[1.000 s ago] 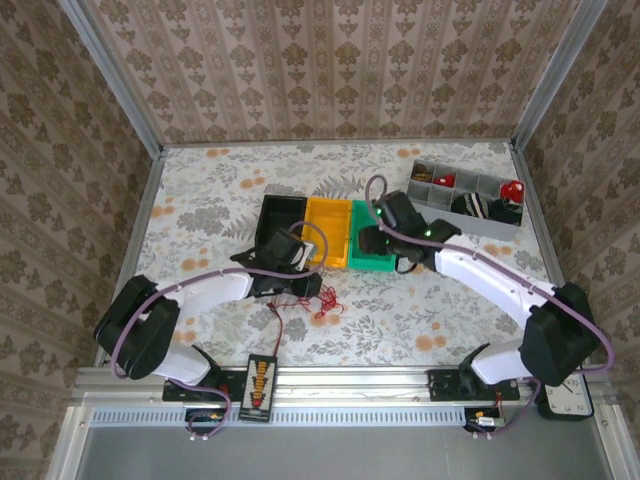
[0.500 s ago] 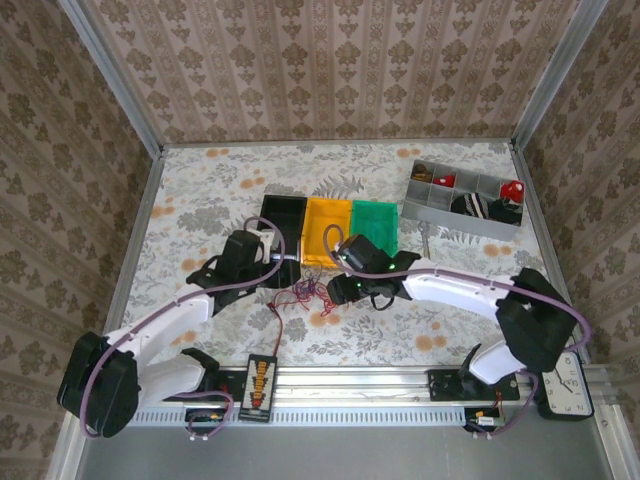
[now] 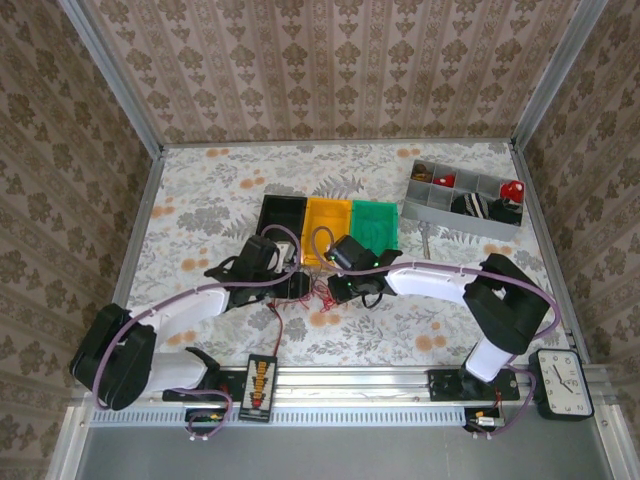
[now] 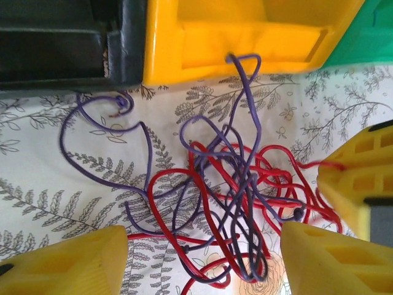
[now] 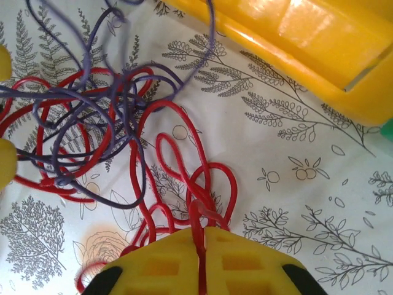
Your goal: Untangle the cables
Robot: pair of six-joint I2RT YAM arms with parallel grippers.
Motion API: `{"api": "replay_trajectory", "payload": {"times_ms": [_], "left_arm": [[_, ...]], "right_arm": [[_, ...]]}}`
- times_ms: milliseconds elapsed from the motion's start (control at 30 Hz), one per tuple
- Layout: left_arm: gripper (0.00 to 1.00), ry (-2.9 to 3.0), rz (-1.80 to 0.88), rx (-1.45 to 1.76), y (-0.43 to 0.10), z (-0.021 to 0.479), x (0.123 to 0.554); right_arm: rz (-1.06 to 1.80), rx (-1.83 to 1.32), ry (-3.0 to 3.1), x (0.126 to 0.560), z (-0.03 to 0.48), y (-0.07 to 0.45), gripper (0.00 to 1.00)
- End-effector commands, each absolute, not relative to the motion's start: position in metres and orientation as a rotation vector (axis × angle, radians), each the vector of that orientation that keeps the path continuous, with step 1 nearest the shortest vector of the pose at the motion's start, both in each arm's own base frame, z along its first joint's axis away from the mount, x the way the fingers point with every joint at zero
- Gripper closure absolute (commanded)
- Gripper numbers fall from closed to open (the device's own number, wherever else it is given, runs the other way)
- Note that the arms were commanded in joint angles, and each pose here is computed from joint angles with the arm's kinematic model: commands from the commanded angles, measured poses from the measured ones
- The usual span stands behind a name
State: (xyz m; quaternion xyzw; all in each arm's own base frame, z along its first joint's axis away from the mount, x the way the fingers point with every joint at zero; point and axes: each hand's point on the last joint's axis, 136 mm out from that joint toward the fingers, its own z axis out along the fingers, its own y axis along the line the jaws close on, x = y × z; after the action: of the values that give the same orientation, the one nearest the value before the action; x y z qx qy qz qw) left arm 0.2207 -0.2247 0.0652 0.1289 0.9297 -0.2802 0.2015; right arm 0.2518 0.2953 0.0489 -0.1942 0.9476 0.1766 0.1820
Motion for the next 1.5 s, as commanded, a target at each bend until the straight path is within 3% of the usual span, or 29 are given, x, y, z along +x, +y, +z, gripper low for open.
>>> {"api": "replay_trajectory", "payload": {"times_ms": [0,300,633,1200,1267,1467], "left_arm": [[0.34,2.557,-0.817,0.375,-0.233,0.077,0.225],[0.34,2.460,-0.841,0.451,-0.240,0.109,0.229],[0.29,2.237,-1.002,0.749,-0.286,0.157,0.211],[0.44,2.406,-0.828,0.812,-0.312,0.074,0.230],[0.51,2.427,-0.822,0.816,-0.314,0.064,0.230],[0.89,2.532,-0.770,0.798,-0.309,0.029,0.229]], "right_arm": [[0.505,-0.531,2.623,0.261,0.067,0.294,0.96],[0.587,-0.488,2.555,0.254,0.116,0.258,1.00],[0.730,-0.473,2.522,0.256,0.139,0.262,1.00],[0.968,-0.288,2.547,0.255,0.141,0.253,1.00],[0.993,-0.270,2.544,0.254,0.142,0.252,1.00],[0.991,-0.226,2.525,0.255,0.149,0.240,1.00]]}}
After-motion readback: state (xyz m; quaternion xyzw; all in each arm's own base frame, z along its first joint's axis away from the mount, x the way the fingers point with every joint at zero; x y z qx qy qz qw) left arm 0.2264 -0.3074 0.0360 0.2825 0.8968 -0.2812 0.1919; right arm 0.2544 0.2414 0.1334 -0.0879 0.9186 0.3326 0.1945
